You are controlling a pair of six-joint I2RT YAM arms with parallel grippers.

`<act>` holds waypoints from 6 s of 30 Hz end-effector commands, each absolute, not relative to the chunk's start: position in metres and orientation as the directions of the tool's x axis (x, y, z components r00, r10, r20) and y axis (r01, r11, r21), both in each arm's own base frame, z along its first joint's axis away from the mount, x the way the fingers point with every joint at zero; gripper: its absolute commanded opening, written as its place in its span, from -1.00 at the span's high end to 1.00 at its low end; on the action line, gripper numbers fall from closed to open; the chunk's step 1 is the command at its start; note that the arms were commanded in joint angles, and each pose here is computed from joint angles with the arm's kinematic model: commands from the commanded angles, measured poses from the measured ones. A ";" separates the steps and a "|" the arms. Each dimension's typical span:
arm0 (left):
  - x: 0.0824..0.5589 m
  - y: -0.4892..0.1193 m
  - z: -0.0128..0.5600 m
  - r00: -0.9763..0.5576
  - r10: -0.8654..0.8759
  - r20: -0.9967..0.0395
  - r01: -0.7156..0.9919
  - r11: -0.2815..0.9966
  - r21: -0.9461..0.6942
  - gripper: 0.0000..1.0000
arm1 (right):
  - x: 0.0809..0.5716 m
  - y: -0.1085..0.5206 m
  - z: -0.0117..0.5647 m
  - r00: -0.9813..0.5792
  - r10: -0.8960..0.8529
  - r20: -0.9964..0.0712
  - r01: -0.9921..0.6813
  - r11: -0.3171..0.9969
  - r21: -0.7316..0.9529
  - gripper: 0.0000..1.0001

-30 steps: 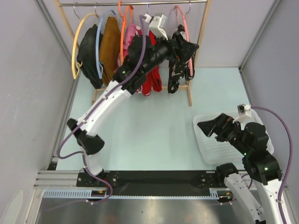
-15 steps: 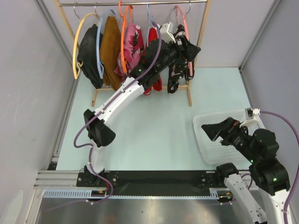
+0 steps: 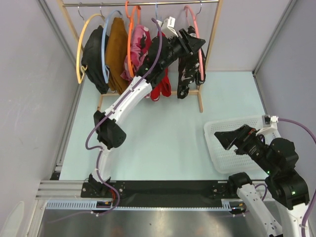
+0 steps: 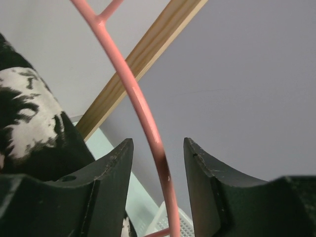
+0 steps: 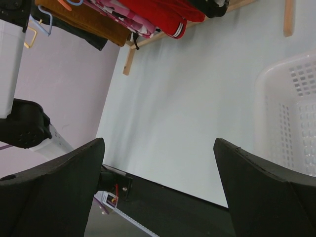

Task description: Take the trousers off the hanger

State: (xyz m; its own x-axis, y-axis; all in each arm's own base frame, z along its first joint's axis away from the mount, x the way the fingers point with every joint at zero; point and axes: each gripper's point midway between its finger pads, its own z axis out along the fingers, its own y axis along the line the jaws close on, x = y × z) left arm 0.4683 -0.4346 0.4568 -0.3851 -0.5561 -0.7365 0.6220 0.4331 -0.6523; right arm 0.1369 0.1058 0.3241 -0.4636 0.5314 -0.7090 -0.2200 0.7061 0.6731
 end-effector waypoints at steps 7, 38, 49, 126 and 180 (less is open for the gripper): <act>0.451 -0.430 0.516 -0.359 -0.613 -0.704 0.737 0.277 -0.617 0.41 | 0.130 0.103 0.343 -0.429 0.549 -0.718 -0.244 0.695 0.677 -0.99; 0.344 -0.393 0.608 -0.256 -0.547 -0.797 0.935 0.071 -0.348 0.99 | 0.135 0.110 0.351 -0.447 0.519 -0.729 -0.277 0.694 0.664 -0.99; 0.294 -0.362 0.583 -0.410 -0.480 -0.775 0.856 0.091 -0.509 0.99 | 0.162 0.106 0.318 -0.453 0.375 -0.809 -0.281 0.801 0.529 -0.99; 0.223 -0.283 0.485 -0.722 -0.617 -0.314 0.331 0.091 -0.939 0.99 | 0.225 0.261 0.498 0.271 0.529 -0.804 -0.408 0.820 0.402 1.00; 0.243 -0.287 0.441 -0.641 -0.586 -0.496 0.418 0.276 -0.866 0.99 | 0.212 0.099 0.602 0.351 0.386 -0.853 -0.131 0.922 0.364 1.00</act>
State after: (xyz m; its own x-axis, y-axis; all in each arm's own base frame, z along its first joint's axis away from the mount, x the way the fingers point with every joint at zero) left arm 0.2478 -0.3076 0.4050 -0.7350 -0.5360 -0.4153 0.3209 0.2646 -0.9094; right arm 0.2234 0.1455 0.5280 0.2324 0.2878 -0.9291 -0.1257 0.9561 0.2647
